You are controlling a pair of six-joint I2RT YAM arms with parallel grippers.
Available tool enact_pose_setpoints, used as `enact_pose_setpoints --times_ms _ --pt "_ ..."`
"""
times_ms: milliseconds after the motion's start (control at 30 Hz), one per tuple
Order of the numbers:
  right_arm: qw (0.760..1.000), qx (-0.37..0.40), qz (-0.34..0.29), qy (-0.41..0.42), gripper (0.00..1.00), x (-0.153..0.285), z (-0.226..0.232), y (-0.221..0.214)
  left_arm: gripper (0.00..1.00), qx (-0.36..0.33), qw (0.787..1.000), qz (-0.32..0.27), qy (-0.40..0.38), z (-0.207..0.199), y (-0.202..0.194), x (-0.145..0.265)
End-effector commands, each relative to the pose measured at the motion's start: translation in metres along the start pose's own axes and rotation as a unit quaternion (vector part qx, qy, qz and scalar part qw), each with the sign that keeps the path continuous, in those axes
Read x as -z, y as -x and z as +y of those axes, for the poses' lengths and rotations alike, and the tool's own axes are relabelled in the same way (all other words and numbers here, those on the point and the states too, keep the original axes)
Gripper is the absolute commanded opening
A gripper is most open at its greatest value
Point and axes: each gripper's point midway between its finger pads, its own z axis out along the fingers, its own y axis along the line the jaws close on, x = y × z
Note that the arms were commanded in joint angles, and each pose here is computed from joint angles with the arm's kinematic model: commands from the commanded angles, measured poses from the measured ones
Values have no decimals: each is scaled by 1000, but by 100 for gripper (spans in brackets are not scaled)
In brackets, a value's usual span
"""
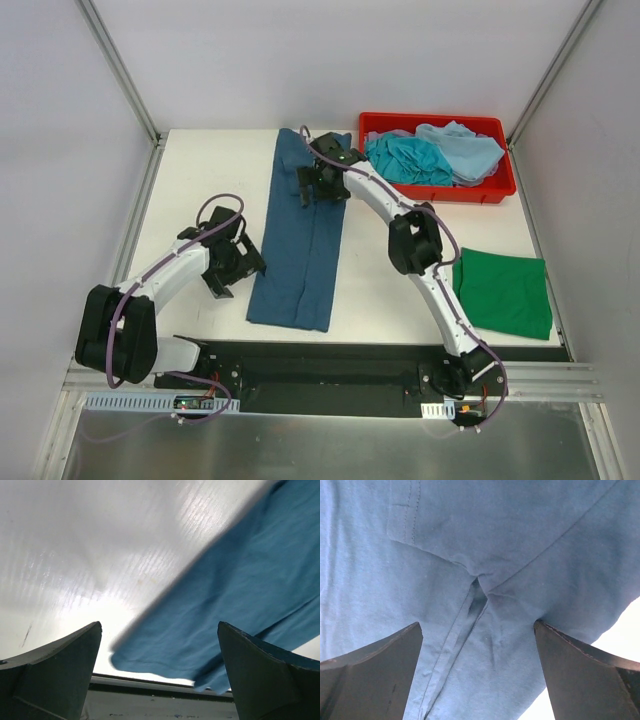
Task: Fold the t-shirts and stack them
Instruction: Rotate the tshirt 90 degrees
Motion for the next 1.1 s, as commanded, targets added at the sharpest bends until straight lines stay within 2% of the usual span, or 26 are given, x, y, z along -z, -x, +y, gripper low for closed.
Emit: enact_pose_setpoints --times_ms 0,167,333,500,533,567,700,833,967,1067 --pt "995 74 -48 47 96 1 -5 34 99 -16 999 11 -44 -22 4 5" --pt "975 168 -115 94 96 50 19 65 99 -28 997 34 -57 -20 -8 3" --pt "955 244 -131 106 96 108 25 55 98 -32 994 82 -69 -11 -35 -1" --pt "963 221 -132 81 96 164 24 5 87 -31 993 91 -61 2 -53 -5" --pt "965 217 -123 83 96 163 26 -17 85 -34 993 95 -57 2 -57 -6" --pt "965 213 -130 85 96 167 26 -34 82 -39 993 99 -56 1 -60 -7" --pt "967 198 -118 109 96 170 36 -122 58 -48 991 117 -35 7 -71 -14" --pt "975 155 -102 123 98 177 45 -177 37 -50 990 128 -11 17 -77 -21" --pt "979 155 -49 123 99 169 57 -230 17 -49 989 137 7 25 -82 -27" --pt "976 172 -23 130 90 159 69 -257 10 -48 990 134 12 26 -81 -28"
